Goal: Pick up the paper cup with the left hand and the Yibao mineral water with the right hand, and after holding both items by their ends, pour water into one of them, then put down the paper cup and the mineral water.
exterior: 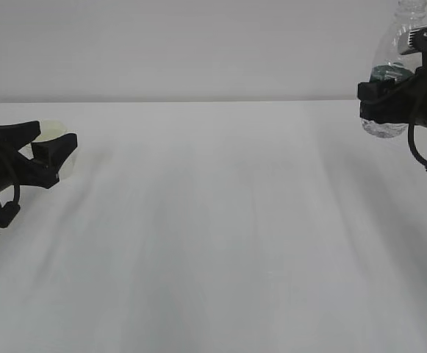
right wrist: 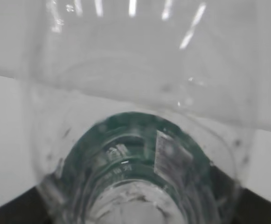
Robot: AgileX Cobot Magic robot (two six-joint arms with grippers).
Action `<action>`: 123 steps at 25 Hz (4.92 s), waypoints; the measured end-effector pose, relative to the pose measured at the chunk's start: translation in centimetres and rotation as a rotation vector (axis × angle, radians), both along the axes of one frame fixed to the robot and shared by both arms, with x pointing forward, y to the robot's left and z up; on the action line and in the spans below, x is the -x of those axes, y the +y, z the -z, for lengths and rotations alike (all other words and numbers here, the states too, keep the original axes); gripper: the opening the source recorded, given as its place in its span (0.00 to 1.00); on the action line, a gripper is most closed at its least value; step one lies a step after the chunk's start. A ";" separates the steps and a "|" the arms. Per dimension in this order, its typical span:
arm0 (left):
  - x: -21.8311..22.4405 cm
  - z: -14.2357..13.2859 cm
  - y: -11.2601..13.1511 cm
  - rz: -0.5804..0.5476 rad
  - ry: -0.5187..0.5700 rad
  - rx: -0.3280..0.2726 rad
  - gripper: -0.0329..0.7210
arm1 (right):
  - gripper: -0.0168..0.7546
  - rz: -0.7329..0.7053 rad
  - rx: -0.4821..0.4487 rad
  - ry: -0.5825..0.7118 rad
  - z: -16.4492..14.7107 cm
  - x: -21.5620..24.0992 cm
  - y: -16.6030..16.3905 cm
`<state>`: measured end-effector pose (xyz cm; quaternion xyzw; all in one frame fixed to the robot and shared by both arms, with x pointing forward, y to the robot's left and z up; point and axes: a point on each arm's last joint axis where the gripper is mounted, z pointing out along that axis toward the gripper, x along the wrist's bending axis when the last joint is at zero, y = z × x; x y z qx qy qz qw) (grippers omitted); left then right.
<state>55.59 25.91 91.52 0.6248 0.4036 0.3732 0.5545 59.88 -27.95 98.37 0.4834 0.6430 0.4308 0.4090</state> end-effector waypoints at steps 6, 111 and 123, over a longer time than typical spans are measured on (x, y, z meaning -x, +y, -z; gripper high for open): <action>0.0 0.0 0.0 0.000 0.000 0.000 0.74 | 0.59 0.007 -0.003 0.035 1.2 -0.2 -0.1; -0.3 -1.8 1.4 -0.170 -0.047 0.068 0.68 | 0.78 -0.016 -0.058 -0.127 12.5 -2.4 0.2; -0.3 -1.8 1.4 -0.170 -0.047 0.068 0.67 | 0.78 -0.016 -0.065 -0.105 13.3 -1.0 0.2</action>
